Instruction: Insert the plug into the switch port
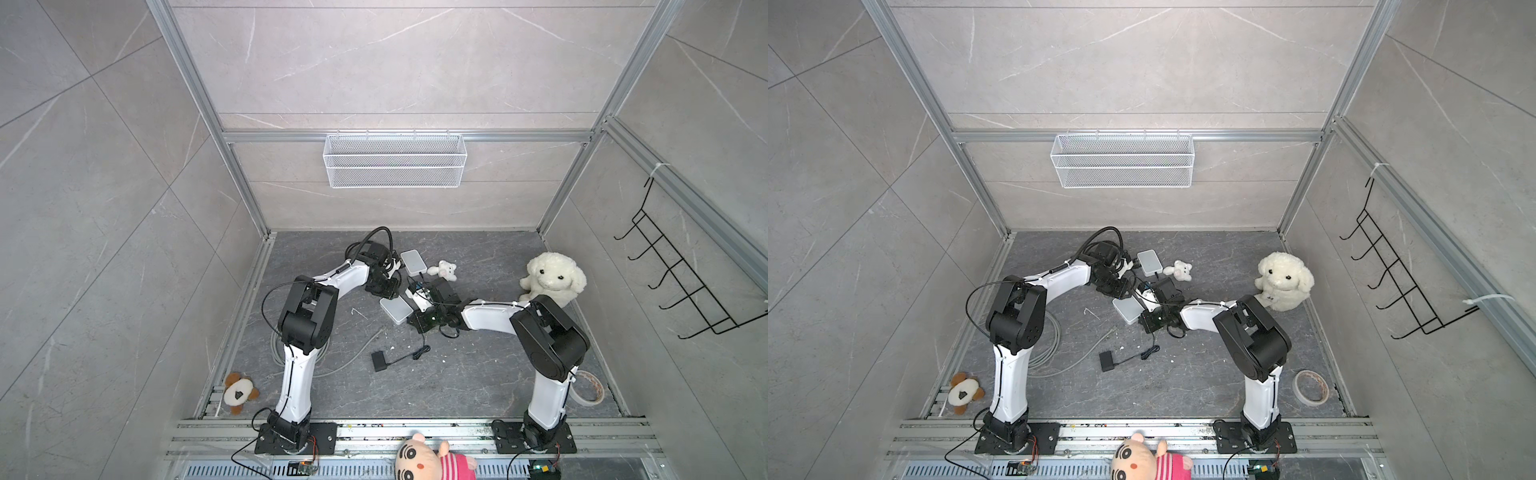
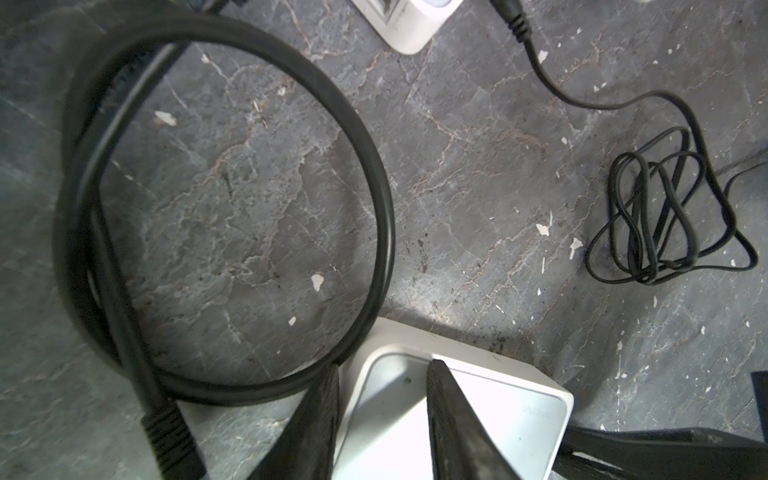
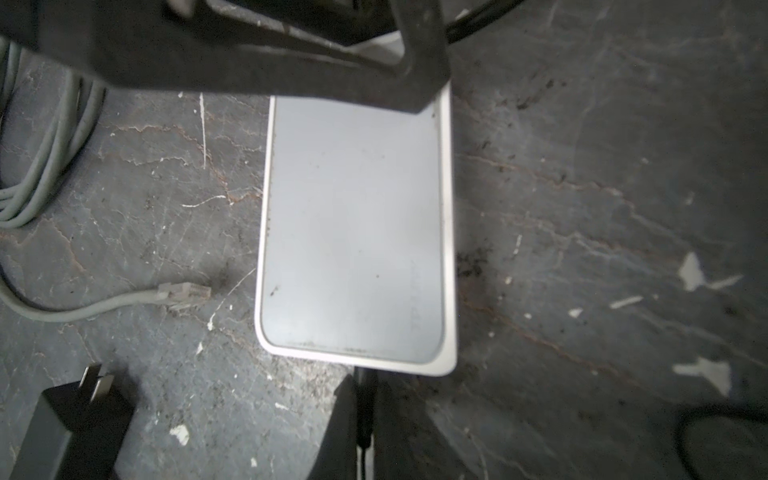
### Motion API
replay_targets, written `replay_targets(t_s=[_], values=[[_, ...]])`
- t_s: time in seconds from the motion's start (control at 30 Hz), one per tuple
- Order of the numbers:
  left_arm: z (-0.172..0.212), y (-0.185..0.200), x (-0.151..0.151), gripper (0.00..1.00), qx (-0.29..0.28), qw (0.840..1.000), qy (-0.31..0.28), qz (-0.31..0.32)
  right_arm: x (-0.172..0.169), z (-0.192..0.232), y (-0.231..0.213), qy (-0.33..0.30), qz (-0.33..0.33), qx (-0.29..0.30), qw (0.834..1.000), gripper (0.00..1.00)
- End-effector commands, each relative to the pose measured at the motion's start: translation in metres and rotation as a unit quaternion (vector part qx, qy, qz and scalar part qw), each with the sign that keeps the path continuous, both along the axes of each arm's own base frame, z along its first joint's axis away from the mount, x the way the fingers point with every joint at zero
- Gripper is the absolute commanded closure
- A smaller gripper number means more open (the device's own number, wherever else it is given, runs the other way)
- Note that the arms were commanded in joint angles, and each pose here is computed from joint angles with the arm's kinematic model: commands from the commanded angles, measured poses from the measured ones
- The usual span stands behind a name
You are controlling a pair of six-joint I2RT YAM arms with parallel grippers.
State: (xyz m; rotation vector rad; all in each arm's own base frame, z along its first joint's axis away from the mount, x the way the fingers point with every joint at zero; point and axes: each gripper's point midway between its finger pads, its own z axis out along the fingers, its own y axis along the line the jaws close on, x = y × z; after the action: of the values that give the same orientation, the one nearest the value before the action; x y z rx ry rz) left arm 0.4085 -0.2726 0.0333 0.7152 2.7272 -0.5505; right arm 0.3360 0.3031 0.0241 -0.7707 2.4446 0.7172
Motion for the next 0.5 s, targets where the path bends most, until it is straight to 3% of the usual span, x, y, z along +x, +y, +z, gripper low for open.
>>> replay_targets(t_s=[0.0,0.47], values=[[-0.065,0.023,-0.072,0.63,0.081,0.987,0.136,-0.032,0.038,0.032,0.02,-0.073,-0.001,0.035,0.997,0.97],[-0.075,0.008,-0.122,0.66,0.051,0.973,0.203,-0.095,0.079,0.082,0.039,-0.13,-0.01,0.063,0.989,0.96]])
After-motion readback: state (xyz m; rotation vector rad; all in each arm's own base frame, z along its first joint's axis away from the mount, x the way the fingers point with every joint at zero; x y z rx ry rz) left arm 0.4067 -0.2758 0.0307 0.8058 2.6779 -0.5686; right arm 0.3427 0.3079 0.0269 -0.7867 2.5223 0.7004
